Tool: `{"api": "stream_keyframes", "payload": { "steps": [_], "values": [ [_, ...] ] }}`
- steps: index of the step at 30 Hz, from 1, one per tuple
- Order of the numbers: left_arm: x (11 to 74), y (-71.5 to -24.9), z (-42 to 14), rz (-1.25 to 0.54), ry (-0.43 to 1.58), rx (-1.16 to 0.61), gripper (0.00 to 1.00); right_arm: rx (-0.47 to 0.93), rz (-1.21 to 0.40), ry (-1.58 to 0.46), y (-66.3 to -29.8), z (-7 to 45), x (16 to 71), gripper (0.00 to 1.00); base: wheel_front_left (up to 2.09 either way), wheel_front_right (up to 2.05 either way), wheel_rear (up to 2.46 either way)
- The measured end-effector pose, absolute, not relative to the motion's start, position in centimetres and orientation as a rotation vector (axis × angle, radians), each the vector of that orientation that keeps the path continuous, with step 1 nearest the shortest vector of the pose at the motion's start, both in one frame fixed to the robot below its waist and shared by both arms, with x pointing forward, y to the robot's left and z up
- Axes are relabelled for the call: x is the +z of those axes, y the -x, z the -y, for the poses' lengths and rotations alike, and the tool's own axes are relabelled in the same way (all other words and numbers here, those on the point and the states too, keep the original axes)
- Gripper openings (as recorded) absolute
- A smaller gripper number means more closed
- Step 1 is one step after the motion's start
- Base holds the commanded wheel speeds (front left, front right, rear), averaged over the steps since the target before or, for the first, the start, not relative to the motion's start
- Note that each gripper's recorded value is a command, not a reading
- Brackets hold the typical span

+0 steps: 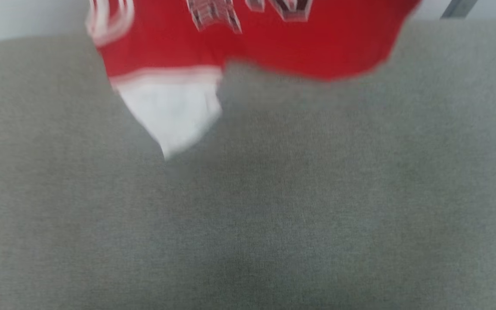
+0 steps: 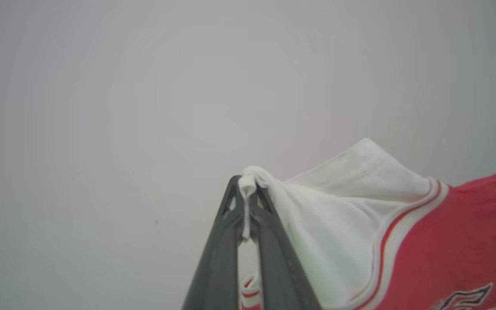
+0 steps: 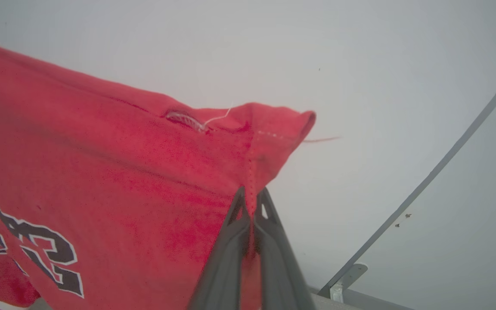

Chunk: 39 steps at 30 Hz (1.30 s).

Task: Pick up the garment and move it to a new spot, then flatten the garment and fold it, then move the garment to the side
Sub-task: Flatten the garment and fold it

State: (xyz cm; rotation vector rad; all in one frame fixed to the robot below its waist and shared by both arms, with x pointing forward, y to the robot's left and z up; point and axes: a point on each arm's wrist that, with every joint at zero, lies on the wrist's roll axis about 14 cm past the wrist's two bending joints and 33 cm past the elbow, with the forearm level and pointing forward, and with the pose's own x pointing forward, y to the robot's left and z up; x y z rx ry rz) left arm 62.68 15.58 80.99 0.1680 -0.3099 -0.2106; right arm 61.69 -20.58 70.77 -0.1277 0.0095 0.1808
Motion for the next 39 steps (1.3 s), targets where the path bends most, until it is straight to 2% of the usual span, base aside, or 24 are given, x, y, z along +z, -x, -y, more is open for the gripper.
{"api": "stream_keyframes", "payload": {
  "steps": [3, 4, 7, 11, 17, 22, 31, 39],
  "values": [
    [82.1, -63.6, -15.3, 0.394, -0.174, -0.205, 0.0, 0.157, 0.079, 0.14, -62.9, 21.0, 71.5, 0.0, 0.0, 0.0, 0.0],
    [83.3, -64.1, -14.8, 0.495, -0.183, -0.209, 0.0, 0.136, 0.175, 0.15, -63.9, 21.4, 72.2, 0.0, 0.0, 0.0, 0.0],
    [84.3, -64.4, -14.5, 0.582, -0.184, -0.208, 0.0, 0.124, 0.243, 0.178, -64.8, 21.6, 72.6, 0.0, 0.0, 0.0, 0.0],
    [82.9, -65.5, -14.0, 0.589, -0.185, -0.235, 0.0, 0.108, 0.213, 0.219, -66.4, 21.6, 69.8, 0.0, 0.0, 0.0, 0.0],
    [74.0, -66.2, -14.8, 0.361, -0.225, -0.291, 0.0, 0.166, 0.02, 0.22, -66.0, 18.9, 62.1, 0.0, 0.0, 0.0, 0.0],
    [64.8, -64.9, -16.1, 0.047, -0.202, -0.287, 0.0, 0.207, -0.137, 0.173, -63.6, 17.7, 56.5, 0.0, 0.0, 0.0, 0.0],
    [53.1, -57.7, -18.0, -0.38, -0.115, -0.324, 0.0, 0.29, -0.327, 0.115, -58.4, 17.0, 51.0, 0.0, 0.0, 0.0, 0.0],
    [47.0, -50.1, -17.6, -0.613, -0.049, -0.385, 0.0, 0.352, -0.472, 0.08, -53.0, 17.6, 46.7, 0.0, 0.0, 0.0, 0.0]
  ]
}}
